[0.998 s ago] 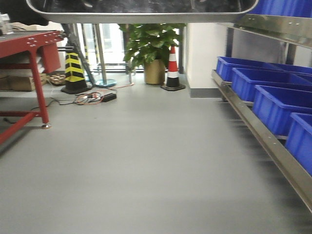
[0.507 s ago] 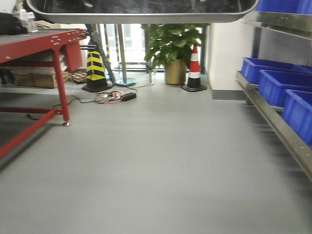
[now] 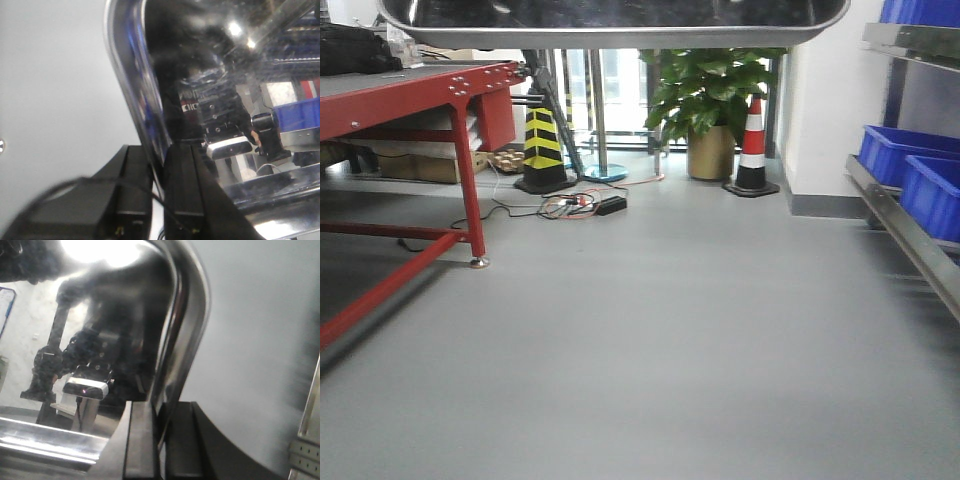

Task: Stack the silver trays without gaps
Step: 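Hold the tray raised with both grippers while the base drives away, then keep holding the tray while the base turns toward the other shelf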

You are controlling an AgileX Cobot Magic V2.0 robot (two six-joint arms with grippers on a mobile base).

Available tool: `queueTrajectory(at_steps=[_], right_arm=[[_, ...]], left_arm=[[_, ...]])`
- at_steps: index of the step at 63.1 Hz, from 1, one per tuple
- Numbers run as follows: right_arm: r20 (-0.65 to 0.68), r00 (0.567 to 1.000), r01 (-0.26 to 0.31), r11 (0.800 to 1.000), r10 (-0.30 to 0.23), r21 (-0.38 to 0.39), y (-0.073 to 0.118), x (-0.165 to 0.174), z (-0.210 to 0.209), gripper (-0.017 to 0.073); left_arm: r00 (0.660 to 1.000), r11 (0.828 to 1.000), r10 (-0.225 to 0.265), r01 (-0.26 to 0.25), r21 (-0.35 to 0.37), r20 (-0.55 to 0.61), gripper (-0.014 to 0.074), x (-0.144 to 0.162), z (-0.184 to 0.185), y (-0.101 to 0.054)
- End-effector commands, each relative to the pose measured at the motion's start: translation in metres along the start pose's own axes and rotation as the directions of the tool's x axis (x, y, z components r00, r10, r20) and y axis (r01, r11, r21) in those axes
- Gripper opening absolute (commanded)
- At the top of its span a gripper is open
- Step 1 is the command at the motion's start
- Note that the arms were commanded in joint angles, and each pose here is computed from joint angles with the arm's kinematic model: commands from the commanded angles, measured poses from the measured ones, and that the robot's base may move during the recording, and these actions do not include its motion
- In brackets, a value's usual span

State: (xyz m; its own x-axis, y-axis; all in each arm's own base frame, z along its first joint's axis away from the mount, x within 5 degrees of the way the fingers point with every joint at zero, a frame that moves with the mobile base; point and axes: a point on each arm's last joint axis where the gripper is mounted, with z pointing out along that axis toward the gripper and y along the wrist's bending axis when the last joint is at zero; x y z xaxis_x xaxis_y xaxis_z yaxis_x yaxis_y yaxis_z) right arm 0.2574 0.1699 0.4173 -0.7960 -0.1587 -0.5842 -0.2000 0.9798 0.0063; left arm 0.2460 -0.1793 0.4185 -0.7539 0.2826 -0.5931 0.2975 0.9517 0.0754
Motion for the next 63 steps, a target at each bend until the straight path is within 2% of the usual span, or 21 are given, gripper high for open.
queueTrajectory(at_steps=[1,63], right_arm=[[0.034,0.999,0.016,0.999,-0.015,-0.032,-0.003,0.001,-0.025,0.0057],[0.034,0.999,0.016,0.999,-0.014,-0.032,-0.003,0.001,-0.025,0.0057]], left_arm=[[1.000,0.999,0.028,-0.028,0.025,0.011,-0.0048,0.002,-0.019,0.000],[0.999,0.999,0.037,-0.036,0.020,-0.013,-0.0048,0.000,-0.007,-0.005]])
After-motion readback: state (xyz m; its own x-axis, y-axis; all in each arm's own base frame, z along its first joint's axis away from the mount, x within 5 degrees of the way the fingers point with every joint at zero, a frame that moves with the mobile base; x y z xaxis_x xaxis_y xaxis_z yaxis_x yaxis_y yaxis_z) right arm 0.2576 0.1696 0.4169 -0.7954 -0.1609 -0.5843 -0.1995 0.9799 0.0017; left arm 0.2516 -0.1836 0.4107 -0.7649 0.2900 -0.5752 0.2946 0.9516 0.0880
